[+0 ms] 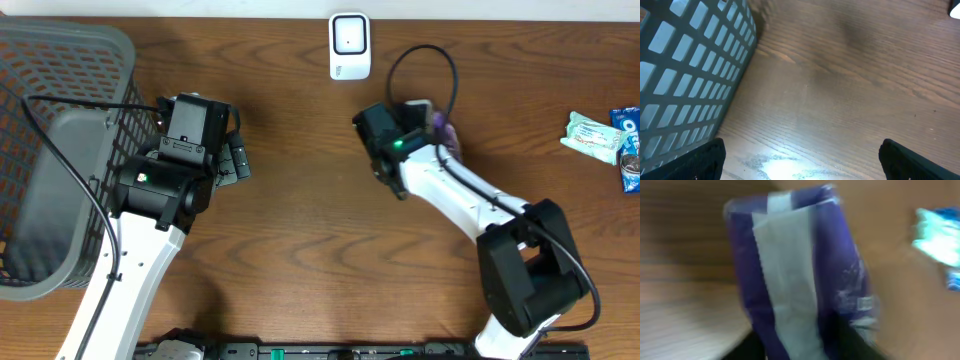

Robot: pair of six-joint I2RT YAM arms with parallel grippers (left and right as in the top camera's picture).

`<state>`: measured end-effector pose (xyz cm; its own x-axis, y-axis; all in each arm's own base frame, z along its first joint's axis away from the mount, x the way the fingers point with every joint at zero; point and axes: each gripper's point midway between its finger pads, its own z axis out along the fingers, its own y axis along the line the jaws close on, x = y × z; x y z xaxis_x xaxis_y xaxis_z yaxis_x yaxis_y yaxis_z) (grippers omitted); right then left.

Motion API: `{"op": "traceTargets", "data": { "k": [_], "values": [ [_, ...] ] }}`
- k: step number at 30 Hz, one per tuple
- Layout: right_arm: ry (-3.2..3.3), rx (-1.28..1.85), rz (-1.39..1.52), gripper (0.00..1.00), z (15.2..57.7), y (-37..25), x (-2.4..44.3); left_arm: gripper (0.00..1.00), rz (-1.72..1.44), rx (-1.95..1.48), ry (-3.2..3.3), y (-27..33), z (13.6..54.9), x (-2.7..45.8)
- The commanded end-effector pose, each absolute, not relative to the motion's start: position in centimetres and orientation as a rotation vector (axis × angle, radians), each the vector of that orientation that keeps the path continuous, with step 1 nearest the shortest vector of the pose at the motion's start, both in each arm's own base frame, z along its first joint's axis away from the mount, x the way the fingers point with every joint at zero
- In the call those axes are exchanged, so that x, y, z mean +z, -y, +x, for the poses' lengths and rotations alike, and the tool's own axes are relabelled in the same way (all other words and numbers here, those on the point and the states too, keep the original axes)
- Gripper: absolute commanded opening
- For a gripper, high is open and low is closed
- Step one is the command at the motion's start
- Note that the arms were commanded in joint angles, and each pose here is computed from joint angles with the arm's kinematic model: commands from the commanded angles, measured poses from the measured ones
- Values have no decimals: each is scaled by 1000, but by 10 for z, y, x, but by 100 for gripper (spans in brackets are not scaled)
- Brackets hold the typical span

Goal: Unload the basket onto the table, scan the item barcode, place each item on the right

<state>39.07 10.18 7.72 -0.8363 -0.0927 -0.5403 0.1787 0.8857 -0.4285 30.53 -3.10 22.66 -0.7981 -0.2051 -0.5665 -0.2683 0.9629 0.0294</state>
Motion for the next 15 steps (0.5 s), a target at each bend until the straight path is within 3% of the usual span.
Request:
{"op": "traceTargets", "data": {
  "k": [1,8,10,15],
  "values": [
    [-2624,-275,-28,53,382,-171,51,98,-348,164,-2524,28,305,225],
    [-2601,86,-56,69,407,-232,103,98,-348,164,-2524,28,305,225],
    [-2570,93,-30,80,422,-227,138,98,-348,164,-2524,28,305,225],
    [-2581,29,51,93,442,-179,170,98,-348,164,-2524,28,305,225]
  ]
}}
